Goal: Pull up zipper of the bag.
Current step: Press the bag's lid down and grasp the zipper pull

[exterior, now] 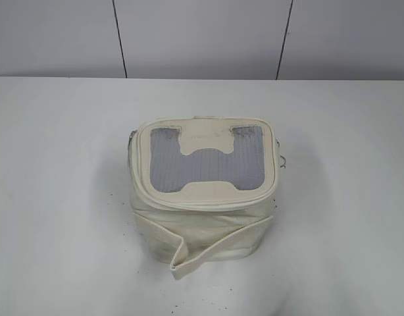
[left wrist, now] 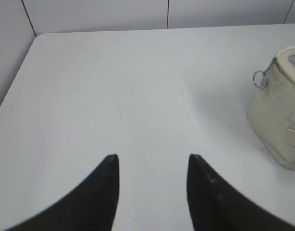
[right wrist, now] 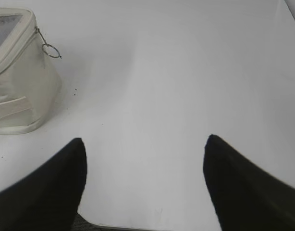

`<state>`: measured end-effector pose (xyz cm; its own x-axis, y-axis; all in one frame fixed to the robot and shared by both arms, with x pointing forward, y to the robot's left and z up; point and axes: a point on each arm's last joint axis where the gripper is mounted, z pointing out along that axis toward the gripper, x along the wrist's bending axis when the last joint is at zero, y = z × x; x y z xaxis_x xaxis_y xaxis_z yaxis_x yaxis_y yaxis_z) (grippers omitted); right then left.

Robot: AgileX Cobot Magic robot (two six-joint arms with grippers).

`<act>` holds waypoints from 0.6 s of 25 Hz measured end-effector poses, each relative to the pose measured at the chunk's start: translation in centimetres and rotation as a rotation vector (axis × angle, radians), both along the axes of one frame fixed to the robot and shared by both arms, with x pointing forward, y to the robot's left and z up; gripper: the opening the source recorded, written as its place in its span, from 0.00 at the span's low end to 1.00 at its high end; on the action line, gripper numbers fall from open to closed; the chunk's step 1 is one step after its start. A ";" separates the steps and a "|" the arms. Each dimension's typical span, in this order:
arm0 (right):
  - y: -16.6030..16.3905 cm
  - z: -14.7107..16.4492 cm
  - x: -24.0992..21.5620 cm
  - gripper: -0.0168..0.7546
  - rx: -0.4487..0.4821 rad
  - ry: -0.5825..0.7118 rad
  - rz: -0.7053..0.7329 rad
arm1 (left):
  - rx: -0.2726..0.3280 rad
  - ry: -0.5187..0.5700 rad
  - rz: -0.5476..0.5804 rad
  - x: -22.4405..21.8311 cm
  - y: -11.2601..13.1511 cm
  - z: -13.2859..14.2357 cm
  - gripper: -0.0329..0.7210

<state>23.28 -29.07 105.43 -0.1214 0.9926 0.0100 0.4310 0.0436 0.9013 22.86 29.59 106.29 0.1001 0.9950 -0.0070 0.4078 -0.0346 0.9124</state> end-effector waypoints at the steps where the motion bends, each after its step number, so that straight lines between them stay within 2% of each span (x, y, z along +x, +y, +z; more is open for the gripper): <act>1: 0.0 0.0 0.0 0.78 0.000 0.000 0.000 | 0.000 0.000 0.000 0.0 0.0 0.0 0.52; 15: 0.0 0.0 0.0 0.78 0.000 0.000 0.000 | 0.000 0.000 0.000 0.0 0.0 0.0 0.52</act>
